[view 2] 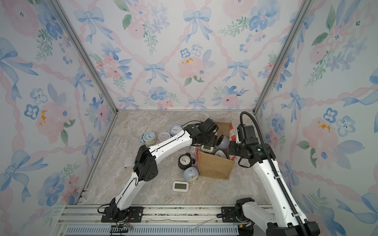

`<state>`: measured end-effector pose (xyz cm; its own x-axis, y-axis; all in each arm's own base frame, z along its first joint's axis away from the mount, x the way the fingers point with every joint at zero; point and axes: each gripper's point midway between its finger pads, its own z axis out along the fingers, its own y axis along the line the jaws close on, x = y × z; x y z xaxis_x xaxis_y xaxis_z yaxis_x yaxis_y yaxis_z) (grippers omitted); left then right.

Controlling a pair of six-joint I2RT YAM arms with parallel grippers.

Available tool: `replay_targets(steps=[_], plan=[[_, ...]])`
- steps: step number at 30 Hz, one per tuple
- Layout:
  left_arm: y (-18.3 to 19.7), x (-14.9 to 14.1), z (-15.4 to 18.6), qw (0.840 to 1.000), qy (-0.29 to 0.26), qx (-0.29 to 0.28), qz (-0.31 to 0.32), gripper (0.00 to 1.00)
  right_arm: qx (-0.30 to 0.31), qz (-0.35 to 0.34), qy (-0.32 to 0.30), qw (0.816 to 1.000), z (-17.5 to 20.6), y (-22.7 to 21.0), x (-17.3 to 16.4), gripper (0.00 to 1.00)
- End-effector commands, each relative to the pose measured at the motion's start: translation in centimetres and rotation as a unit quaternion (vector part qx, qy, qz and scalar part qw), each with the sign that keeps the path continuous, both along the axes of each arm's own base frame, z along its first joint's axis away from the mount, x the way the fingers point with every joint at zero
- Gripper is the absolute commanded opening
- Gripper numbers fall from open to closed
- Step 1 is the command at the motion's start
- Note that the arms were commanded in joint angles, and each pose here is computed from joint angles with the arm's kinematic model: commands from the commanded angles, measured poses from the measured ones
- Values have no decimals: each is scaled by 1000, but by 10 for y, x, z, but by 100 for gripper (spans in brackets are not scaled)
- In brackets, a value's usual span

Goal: Put the alarm clock into the canvas bag
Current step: Place the alarm at the canvas bag.

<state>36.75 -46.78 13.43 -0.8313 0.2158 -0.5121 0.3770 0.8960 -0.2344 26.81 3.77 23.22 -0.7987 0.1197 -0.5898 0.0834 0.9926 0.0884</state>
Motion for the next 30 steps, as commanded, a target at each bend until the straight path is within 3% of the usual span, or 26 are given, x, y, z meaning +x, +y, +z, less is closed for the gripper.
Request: replay_targets(steps=[1, 10, 14, 20, 30], plan=[[14, 1, -35, 999, 32, 38, 16, 44, -11, 5, -5, 1000, 2, -1, -4, 13], [3, -18, -80, 994, 99, 39, -16, 50, -11, 6, -5, 1000, 1, -1, -2, 13], [-2, -20, -77, 994, 102, 29, -25, 62, -11, 5, -3, 1000, -1, -1, -2, 13], [-3, -14, -41, 997, 73, 9, -22, 81, -11, 4, -3, 1000, 0, -1, -1, 13], [-7, -15, 34, 998, 23, -41, -35, 87, -12, 4, 1, 1000, -3, 0, 1, 13]])
